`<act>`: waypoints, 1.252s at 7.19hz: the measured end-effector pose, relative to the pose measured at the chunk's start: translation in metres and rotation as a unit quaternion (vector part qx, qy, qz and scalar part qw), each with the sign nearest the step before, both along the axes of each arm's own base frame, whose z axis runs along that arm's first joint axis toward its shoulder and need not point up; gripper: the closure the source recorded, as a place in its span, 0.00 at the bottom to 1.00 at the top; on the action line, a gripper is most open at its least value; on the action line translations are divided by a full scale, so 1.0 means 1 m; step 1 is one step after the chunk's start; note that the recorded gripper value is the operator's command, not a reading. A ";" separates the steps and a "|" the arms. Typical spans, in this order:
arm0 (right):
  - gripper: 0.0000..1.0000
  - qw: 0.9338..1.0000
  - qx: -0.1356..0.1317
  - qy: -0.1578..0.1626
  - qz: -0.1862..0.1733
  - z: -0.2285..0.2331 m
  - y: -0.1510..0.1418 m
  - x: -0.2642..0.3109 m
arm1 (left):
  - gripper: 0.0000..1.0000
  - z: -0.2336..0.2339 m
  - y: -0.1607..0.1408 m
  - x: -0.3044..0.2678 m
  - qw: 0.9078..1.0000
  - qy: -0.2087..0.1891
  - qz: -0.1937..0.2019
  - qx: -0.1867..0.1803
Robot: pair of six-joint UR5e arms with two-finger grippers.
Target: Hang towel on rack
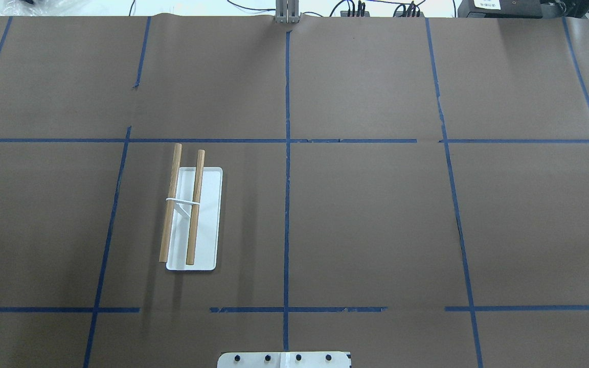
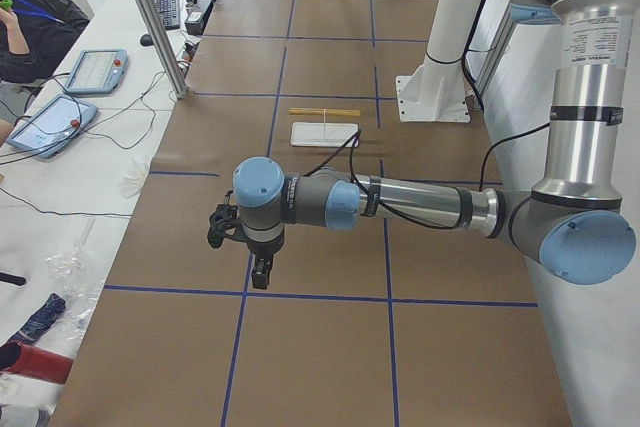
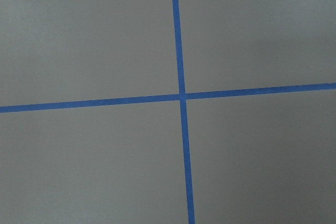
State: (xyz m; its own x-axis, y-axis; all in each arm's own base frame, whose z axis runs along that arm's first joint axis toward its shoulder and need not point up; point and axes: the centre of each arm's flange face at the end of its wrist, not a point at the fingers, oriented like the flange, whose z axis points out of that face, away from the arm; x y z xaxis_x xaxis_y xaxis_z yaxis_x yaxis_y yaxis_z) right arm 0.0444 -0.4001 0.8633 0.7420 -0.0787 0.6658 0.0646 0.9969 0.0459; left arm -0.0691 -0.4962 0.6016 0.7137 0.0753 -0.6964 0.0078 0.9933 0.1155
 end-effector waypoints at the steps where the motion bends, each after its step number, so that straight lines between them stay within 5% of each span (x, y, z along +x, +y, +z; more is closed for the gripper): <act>1: 1.00 1.000 0.001 -0.001 0.000 -0.002 -0.005 -0.001 | 0.00 -0.002 0.000 0.000 1.000 0.000 0.000 0.002; 3: 1.00 1.000 0.006 -0.005 0.005 -0.020 -0.025 -0.002 | 0.00 -0.008 0.000 0.000 1.000 0.000 0.000 0.007; 4: 1.00 0.999 0.031 -0.011 0.010 -0.047 -0.044 0.001 | 0.00 -0.013 0.000 0.000 1.000 0.000 0.000 0.012; 7: 1.00 0.984 0.176 -0.015 0.037 -0.199 -0.106 0.019 | 0.00 -0.049 -0.011 0.001 0.998 -0.001 -0.002 0.055; 9: 1.00 0.969 0.233 -0.044 0.065 -0.318 -0.160 -0.012 | 0.00 -0.082 -0.028 0.002 0.990 0.004 -0.030 0.139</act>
